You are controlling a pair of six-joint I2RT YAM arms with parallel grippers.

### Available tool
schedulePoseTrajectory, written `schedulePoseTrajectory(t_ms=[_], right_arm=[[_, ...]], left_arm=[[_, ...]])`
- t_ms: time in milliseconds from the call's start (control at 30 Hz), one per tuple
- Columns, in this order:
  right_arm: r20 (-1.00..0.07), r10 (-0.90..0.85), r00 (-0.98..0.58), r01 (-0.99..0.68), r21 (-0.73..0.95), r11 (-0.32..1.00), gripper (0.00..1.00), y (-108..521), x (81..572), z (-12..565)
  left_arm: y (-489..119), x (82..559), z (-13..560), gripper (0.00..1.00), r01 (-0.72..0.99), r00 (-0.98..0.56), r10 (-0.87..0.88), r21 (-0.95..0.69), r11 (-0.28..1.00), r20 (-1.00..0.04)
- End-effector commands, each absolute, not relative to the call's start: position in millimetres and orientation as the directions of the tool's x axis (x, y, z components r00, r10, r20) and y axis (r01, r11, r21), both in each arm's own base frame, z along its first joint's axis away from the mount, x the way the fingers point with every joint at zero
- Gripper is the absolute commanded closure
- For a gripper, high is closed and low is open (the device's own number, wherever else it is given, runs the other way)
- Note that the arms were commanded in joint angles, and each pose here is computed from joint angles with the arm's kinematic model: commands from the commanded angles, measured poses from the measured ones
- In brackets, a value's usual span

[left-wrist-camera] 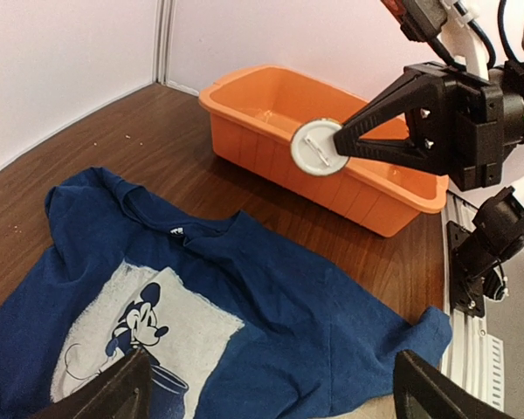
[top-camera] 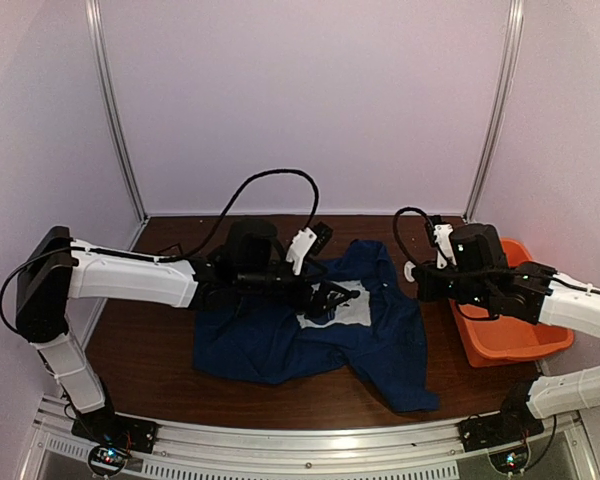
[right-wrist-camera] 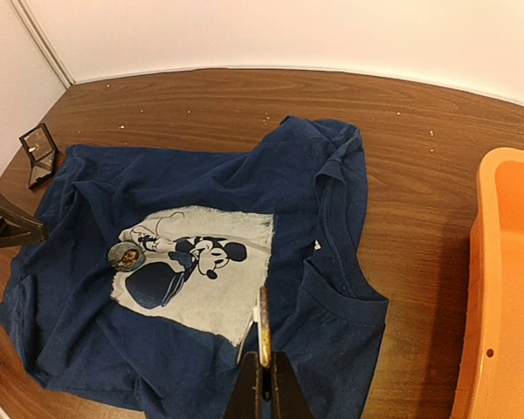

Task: Pin the brooch onto the clothing
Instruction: Hold the clothing with brooches at the center of the board.

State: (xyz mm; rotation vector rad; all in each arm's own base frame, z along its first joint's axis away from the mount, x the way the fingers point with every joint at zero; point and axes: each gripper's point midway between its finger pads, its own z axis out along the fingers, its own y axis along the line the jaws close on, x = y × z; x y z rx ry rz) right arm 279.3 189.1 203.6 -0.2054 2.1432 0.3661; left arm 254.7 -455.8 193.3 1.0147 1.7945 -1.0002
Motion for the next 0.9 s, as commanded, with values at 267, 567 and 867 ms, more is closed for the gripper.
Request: schedulePoseTrajectory(t_ms=[267,567,867], right_arm=[[-0.856,0.038,-0.515,-0.183,0.153,0.971,1.0,166.6,284.6,212.0],[-0.856,0.024,-0.516,-0.169,0.129,0.977,1.0,161.7,284.0,211.7],[-0.859,0.03,-0.511,-0.174,0.137,0.975,1.0,160.9,282.2,209.3]], left_arm=[[-441.9,261.7,210.3,0.02,0.891,-0.3,0.203,-0.198,0.408,-0.932],[-444.1,267.7,212.7,0.02,0.884,-0.292,0.179,-0.194,0.425,-0.939],[-439.2,279.2,206.8,0.02,0.844,-0.324,0.175,-0.201,0.496,-0.93]])
